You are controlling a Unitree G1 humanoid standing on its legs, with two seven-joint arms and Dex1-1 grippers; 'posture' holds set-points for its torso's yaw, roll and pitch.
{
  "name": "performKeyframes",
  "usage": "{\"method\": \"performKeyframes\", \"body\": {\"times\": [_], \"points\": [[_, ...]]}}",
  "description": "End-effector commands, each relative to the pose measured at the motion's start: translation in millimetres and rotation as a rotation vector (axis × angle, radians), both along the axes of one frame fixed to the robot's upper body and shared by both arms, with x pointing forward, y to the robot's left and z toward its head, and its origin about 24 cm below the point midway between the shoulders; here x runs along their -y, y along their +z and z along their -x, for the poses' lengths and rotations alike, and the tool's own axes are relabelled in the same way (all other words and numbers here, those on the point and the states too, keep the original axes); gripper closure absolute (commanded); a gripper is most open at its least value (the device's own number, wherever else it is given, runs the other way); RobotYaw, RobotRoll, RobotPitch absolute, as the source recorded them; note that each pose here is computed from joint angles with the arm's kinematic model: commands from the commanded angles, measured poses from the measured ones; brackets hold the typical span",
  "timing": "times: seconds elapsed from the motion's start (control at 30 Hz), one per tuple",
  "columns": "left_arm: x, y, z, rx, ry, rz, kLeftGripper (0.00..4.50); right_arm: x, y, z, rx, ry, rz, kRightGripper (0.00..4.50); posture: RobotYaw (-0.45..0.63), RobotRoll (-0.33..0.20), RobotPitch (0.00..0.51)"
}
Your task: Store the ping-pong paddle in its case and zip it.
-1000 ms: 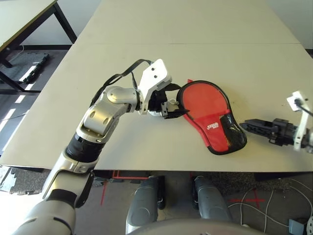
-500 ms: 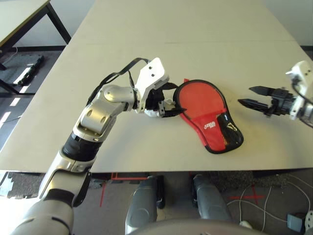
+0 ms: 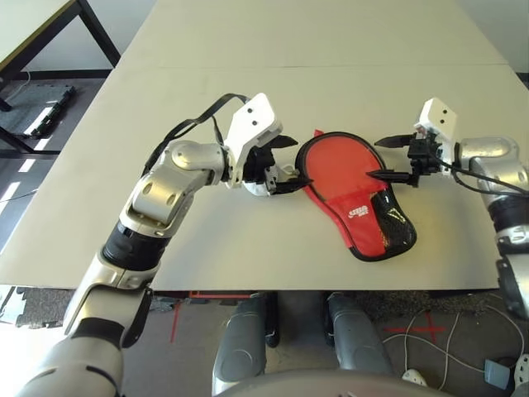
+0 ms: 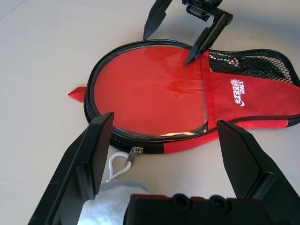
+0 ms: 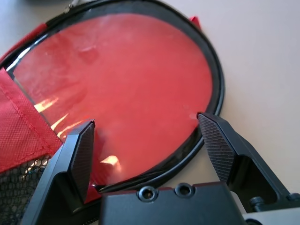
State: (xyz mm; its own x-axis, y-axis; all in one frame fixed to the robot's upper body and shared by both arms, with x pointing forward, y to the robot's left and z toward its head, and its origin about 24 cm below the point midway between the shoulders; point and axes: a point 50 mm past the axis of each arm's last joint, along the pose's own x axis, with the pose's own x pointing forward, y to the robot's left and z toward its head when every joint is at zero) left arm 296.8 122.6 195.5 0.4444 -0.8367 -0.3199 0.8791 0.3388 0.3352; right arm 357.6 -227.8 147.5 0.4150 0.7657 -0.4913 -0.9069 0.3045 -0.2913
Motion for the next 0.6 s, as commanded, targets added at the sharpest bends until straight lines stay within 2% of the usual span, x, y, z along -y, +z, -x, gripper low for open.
{"method": "performKeyframes", "body": {"times": [0.03,0.33,0.6], "points": [[-2,-1,2.9,-0.002,0.006,-0.004,0.0,-1,-9,-0.2,-0.029,0.02,0.046,0.02,0.01,0.0,0.203],[-11,3,-2.2,0.012,0.062,-0.029,0.0,-2,-22,-1.5,-0.044,0.001,0.077,0.02,0.01,0.0,0.204],[-36,2,-18.4,0.003,0.242,-0.109,0.0,-1,-26,-0.7,-0.04,-0.006,0.09,0.02,0.01,0.0,0.206]]}}
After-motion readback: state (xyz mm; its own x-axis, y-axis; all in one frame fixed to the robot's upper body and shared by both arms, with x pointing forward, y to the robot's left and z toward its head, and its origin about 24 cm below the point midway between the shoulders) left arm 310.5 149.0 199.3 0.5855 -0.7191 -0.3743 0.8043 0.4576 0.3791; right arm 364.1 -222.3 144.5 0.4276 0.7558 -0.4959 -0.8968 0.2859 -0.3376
